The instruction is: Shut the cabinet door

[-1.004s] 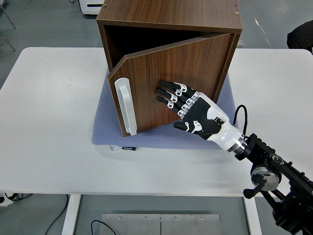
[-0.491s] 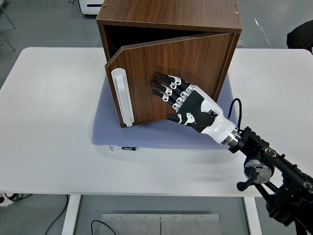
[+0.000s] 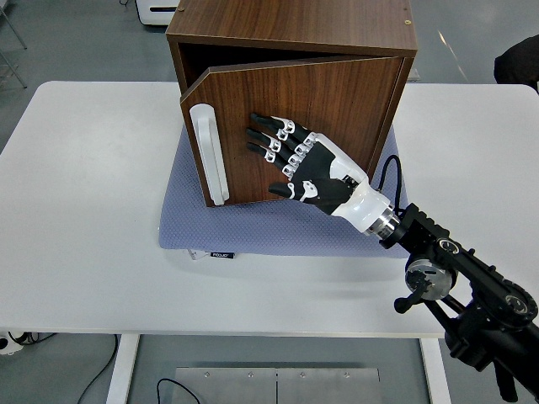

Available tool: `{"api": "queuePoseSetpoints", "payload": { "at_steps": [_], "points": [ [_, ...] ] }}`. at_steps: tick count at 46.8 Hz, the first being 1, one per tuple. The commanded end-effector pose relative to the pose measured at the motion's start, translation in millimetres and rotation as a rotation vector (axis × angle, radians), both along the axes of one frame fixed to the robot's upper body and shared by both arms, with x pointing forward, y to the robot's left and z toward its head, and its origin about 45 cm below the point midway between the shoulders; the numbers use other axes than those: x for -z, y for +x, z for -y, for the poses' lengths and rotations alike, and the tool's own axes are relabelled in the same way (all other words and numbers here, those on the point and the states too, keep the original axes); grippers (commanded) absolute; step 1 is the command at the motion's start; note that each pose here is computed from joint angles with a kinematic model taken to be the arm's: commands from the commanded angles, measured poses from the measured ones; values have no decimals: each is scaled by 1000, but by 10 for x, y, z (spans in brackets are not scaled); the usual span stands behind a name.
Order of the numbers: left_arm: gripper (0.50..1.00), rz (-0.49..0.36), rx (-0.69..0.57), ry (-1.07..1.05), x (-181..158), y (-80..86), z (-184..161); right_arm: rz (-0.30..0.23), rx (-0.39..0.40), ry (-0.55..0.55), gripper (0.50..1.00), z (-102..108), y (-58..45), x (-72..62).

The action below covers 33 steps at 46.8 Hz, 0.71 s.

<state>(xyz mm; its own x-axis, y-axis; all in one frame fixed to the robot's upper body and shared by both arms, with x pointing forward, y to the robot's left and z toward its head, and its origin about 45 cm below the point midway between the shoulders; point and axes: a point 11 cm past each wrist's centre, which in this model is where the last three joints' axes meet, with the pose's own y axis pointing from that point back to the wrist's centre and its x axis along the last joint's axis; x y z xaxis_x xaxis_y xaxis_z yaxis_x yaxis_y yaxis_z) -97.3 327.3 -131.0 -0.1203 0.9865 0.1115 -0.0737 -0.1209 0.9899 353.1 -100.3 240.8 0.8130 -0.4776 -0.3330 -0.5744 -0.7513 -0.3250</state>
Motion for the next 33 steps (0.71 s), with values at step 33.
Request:
{"api": "queuePoseSetpoints", "payload": {
  "at_steps": [33],
  "points": [
    [1000, 0, 0, 0, 0, 0, 0, 43, 24, -48, 1000, -82, 184, -165]
  ]
}}
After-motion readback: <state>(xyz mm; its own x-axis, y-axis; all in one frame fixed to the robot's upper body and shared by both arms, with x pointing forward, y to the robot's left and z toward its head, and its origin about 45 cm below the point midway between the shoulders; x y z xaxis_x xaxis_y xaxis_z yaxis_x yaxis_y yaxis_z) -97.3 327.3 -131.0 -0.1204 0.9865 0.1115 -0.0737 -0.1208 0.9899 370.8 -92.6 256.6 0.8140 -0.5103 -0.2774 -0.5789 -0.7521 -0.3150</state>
